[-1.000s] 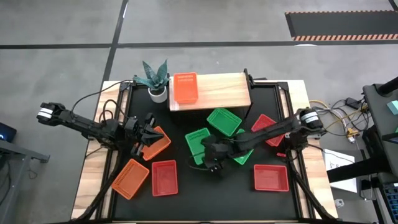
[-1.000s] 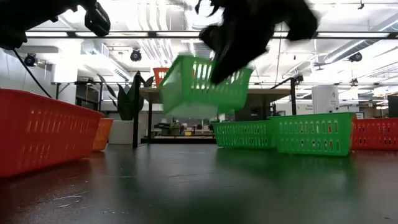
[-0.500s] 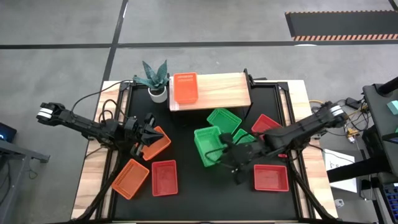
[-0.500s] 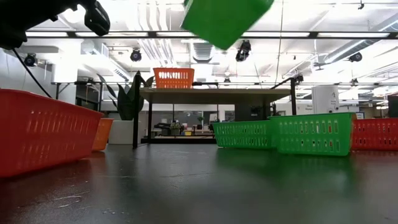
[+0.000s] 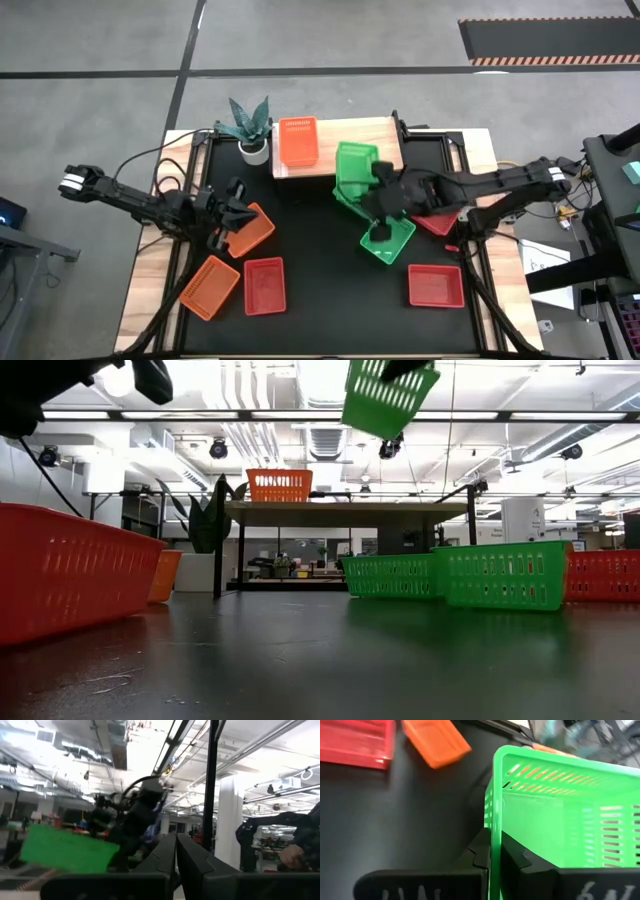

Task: Stack baskets on shelf by color
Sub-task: Put the top left green bin on the shelf

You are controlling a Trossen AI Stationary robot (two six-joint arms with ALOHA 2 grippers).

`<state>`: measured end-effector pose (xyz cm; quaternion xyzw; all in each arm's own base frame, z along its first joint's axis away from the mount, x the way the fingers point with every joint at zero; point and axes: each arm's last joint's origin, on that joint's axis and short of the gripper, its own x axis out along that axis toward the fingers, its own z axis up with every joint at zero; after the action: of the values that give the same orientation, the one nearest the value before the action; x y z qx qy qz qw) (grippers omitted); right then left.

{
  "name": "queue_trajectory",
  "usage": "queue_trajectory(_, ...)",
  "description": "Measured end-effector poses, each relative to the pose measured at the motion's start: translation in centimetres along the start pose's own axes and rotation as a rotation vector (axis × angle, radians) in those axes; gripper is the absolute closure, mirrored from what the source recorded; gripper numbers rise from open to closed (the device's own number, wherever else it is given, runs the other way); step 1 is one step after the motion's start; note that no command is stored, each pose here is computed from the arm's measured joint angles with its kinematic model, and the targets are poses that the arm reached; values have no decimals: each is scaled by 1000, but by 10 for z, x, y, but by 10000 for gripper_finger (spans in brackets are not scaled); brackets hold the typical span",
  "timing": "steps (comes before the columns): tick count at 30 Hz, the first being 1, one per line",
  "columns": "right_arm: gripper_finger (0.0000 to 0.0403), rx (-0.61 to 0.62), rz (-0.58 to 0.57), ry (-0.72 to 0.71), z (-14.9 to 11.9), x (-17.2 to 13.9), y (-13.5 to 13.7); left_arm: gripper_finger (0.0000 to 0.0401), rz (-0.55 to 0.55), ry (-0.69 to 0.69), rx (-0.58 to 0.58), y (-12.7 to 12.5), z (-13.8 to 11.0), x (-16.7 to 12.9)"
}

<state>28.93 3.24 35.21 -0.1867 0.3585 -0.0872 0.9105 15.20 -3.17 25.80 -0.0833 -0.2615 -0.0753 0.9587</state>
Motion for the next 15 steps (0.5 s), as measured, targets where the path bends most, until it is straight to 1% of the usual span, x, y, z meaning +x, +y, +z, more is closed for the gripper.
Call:
queue_trajectory(2, 394, 13, -4, 24, -4, 9, -14, 401, 3, -9, 13, 0, 1, 0)
queue_trajectory(10, 394, 58, 61, 80, -23, 44, -66, 401, 5, -4, 16, 0, 0, -1)
queue_trajectory(13, 394, 79, 78, 78, -29, 56, -80, 401, 6, -1, 24, 0, 0, -1)
queue_trajectory(15, 394, 72, 84, 87, -32, 64, -86, 401, 6, -1, 25, 0, 0, -1)
